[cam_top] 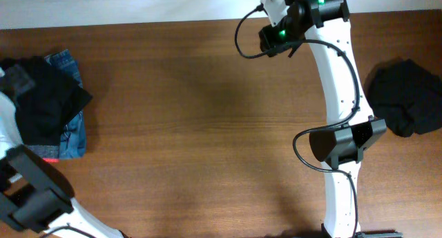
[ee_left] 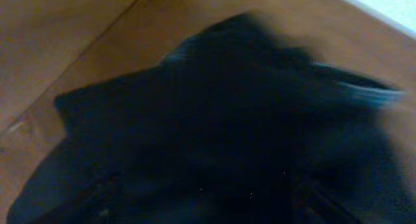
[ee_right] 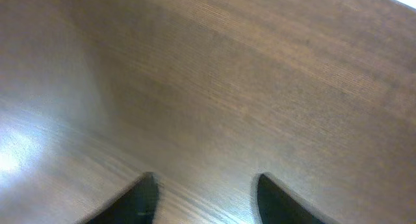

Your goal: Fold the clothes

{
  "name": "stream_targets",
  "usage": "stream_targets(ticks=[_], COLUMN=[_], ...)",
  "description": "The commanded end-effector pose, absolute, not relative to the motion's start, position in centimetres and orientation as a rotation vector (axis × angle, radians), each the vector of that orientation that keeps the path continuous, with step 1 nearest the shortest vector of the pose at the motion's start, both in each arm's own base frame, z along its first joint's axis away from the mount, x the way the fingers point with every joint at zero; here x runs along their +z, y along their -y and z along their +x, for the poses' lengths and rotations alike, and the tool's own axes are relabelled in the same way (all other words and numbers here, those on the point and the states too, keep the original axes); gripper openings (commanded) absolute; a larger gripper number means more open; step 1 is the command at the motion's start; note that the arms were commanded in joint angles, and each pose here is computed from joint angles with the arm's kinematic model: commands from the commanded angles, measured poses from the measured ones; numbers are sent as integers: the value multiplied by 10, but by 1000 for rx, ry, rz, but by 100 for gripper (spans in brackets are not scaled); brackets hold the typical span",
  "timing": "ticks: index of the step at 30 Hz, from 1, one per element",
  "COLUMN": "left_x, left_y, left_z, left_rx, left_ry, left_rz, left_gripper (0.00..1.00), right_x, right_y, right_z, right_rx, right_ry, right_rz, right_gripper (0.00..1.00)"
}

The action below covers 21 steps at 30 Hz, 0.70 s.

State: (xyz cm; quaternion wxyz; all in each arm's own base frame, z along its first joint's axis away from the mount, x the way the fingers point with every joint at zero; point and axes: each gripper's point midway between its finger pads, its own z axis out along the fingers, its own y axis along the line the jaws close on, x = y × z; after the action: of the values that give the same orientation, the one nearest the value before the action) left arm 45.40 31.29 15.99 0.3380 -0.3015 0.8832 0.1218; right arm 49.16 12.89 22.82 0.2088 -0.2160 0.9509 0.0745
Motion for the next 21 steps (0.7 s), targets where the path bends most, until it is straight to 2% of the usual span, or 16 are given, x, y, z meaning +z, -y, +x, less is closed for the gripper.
stream_targets(ticks=[1,2,3,5,13,21], left_x=[253,257,261,265,258,252], left_y=[-257,-245,-228,-199,-66,4], left_z=[474,477,480,485,510,506], left_rx=[279,268,259,247,106,26], left_ry=[-2180,-2185,-2198,-2227,-2303,-2342], left_rz=[-581,-555,-507,-412,-106,54], left_gripper=[86,86,87,99,99,99], right_x=[259,259,259,259,261,258], right_y=[-110,-106,-101,-91,-29,27], right_z=[497,498,500,502,511,493], right_rx=[180,177,172,166,126,233], right_ry=[-2571,-2571,-2571,-2574,-2584,-2642], right_rz=[-532,-521,-508,-483,-323,-141], right_gripper=[71,80,99,99,99,99])
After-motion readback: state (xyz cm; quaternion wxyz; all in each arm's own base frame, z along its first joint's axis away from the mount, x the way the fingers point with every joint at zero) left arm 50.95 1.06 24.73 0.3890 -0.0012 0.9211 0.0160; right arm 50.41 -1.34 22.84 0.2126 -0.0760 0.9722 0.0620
